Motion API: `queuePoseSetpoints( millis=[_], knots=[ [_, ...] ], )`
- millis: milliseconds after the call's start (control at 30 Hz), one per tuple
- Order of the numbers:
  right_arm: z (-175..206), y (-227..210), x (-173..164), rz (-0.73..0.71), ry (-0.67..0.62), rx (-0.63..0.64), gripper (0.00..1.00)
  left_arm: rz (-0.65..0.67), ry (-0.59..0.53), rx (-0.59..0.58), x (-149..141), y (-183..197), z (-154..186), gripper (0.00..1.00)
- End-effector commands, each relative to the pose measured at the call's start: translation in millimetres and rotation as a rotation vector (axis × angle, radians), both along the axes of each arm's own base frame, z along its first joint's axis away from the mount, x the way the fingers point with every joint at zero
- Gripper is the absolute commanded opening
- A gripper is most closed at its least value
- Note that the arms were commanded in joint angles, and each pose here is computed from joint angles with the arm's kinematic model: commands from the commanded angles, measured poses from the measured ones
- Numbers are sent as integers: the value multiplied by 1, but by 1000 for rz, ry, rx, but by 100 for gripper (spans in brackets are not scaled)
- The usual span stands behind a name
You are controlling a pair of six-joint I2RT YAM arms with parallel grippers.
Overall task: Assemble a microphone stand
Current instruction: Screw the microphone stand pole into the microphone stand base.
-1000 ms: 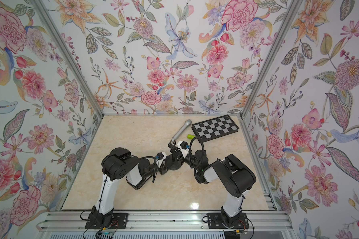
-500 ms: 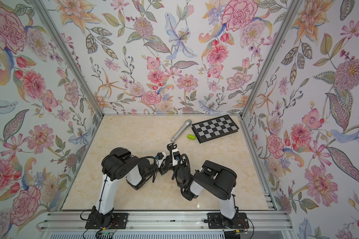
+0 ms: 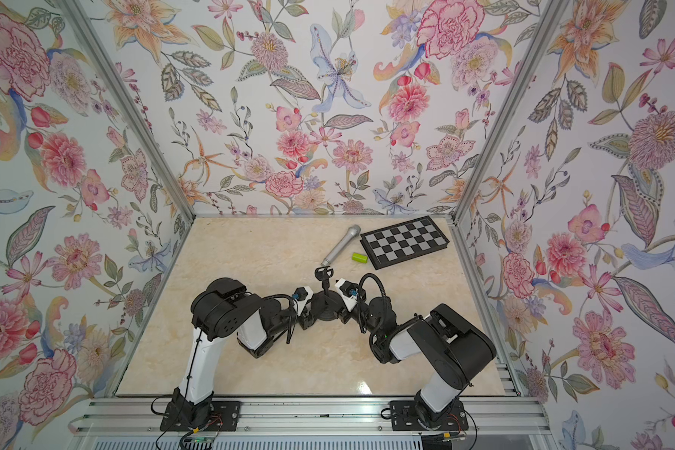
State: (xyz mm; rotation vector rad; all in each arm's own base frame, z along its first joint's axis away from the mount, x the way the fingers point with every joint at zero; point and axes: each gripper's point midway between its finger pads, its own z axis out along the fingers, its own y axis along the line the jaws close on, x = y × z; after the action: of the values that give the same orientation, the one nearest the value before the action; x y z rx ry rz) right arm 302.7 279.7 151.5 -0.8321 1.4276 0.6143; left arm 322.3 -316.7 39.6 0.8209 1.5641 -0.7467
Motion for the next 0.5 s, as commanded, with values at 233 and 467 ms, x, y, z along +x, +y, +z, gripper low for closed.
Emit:
queuePoseSetpoints(
  millis=[233, 467],
  knots=[
    [4, 26, 15, 221, 64, 2, 39, 24, -51, -17, 0, 7, -3, 56],
    [4, -1, 44, -121, 73, 76, 0, 35, -48, -15, 2, 9, -5, 56]
  ],
)
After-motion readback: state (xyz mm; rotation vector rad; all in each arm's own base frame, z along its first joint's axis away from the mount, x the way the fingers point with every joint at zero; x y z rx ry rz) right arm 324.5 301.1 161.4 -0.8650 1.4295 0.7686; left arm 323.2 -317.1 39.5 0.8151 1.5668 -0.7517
